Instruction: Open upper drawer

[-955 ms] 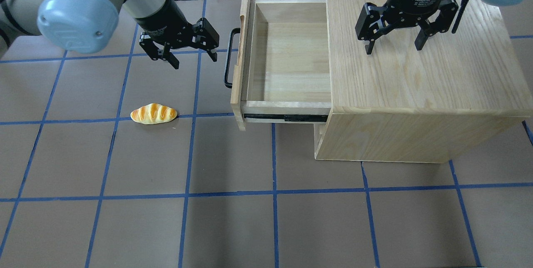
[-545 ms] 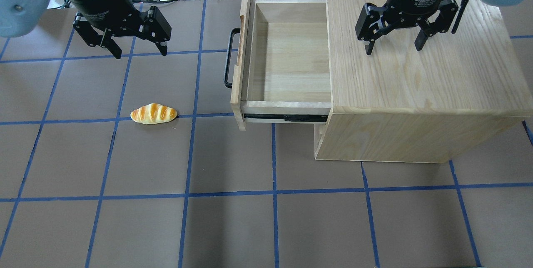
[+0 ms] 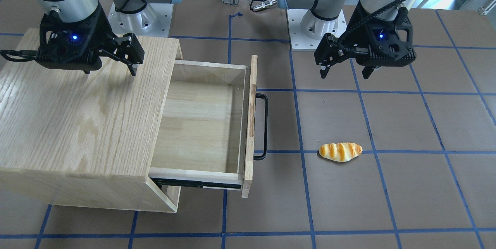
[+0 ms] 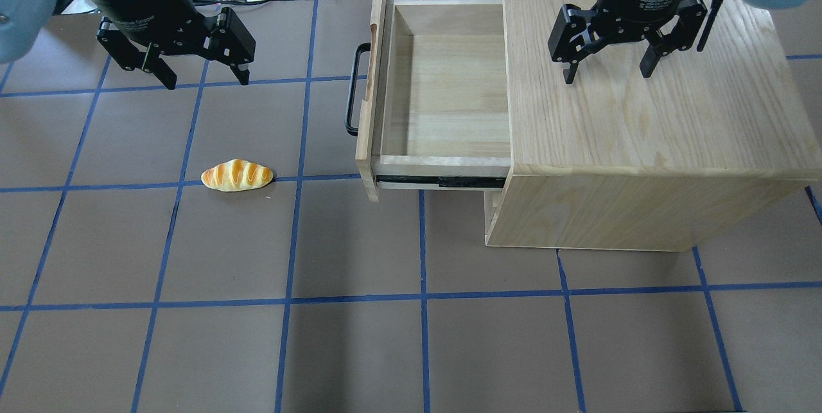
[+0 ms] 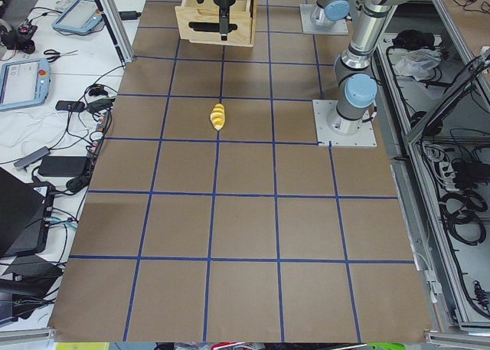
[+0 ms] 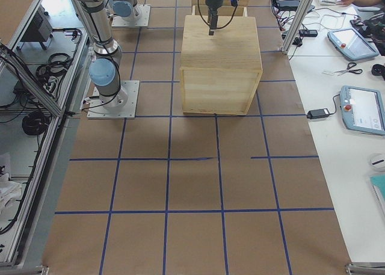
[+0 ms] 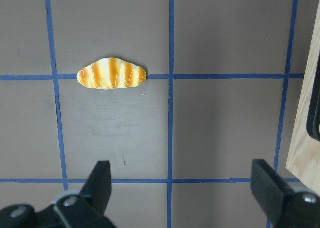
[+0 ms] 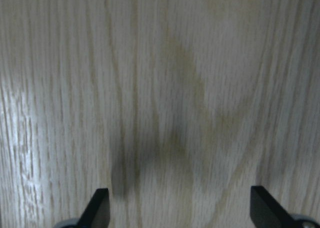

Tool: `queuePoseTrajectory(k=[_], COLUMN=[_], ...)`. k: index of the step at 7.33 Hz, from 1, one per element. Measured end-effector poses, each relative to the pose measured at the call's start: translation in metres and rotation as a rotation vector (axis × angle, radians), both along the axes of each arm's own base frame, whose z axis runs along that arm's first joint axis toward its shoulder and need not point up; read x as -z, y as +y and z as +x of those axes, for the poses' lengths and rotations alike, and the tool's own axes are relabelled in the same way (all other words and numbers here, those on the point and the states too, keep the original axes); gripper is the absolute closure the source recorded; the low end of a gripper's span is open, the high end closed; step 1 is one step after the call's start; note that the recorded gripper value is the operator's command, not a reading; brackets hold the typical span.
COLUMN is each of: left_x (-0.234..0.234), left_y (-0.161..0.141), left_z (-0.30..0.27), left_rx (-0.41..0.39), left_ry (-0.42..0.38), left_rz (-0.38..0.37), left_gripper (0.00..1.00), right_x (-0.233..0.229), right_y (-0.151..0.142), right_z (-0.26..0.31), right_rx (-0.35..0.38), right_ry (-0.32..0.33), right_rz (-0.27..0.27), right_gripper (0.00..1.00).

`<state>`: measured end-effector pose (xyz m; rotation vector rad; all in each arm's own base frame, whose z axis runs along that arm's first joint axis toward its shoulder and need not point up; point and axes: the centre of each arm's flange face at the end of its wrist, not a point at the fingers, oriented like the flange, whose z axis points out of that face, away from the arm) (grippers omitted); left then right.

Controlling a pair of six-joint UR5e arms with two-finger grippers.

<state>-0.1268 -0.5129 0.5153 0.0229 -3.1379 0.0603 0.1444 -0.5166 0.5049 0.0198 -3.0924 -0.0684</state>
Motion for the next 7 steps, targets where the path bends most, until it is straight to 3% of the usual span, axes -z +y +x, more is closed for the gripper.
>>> queuePoseTrajectory(k=[7], left_x=[-0.0029], left_y=[0.0020], left_z=[0.0001], left_rx=[0.000], left_ry=[0.000], left_rz=[-0.006], left_gripper=[0.00], right_x=[0.0001], right_y=[0.0000], right_z=[-0.0002], right_rx=[0.000], right_ry=[0.000], right_rz=[0.000], right_gripper=[0.00])
